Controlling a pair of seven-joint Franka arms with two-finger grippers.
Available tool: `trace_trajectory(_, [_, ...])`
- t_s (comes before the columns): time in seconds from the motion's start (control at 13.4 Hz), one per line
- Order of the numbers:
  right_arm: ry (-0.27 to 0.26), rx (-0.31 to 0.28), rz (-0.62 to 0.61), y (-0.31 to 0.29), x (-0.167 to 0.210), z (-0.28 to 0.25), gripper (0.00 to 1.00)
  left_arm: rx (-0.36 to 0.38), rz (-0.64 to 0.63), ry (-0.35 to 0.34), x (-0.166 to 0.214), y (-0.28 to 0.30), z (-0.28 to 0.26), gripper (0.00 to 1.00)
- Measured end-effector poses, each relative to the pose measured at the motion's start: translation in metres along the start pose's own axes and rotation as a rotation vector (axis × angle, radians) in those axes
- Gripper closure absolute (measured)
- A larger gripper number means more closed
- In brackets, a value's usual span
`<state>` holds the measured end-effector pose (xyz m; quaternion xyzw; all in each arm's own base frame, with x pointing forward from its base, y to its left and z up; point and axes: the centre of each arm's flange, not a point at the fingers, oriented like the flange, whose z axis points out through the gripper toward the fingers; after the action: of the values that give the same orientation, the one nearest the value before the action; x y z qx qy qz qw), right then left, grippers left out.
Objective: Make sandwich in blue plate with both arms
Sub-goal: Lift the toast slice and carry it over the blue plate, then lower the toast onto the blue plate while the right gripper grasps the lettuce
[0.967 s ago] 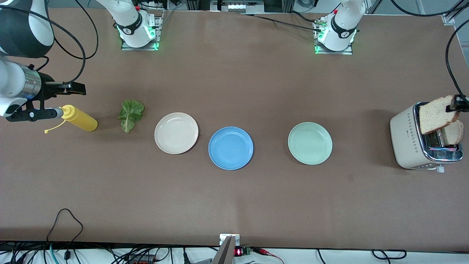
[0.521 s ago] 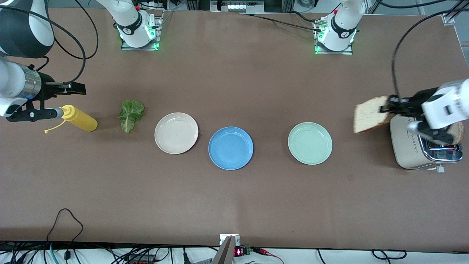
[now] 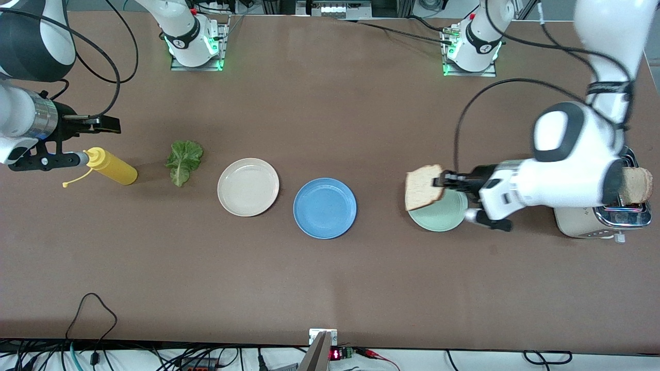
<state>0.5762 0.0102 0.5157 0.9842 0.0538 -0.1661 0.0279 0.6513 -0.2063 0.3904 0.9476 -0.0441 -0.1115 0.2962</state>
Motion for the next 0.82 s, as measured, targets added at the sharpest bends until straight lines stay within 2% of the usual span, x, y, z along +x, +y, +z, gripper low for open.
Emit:
trace_trajectory(0.15, [0.001, 0.0, -0.001, 0.0, 0.002, 0.002, 0.0, -0.049, -0.025, 0.027, 0.01, 0.022, 0.05, 0.92])
trace_trajectory(0.45, [0.061, 0.018, -0.007, -0.004, 0.023, 0.04, 0.0, -0.091, -0.088, 0.097, 0.023, 0.05, 0.135, 0.92])
trace_trajectory(0.82, [0.18, 0.017, -0.013, -0.01, 0.05, 0.139, 0.0, -0.141, -0.184, 0.153, 0.014, 0.093, 0.207, 0.92])
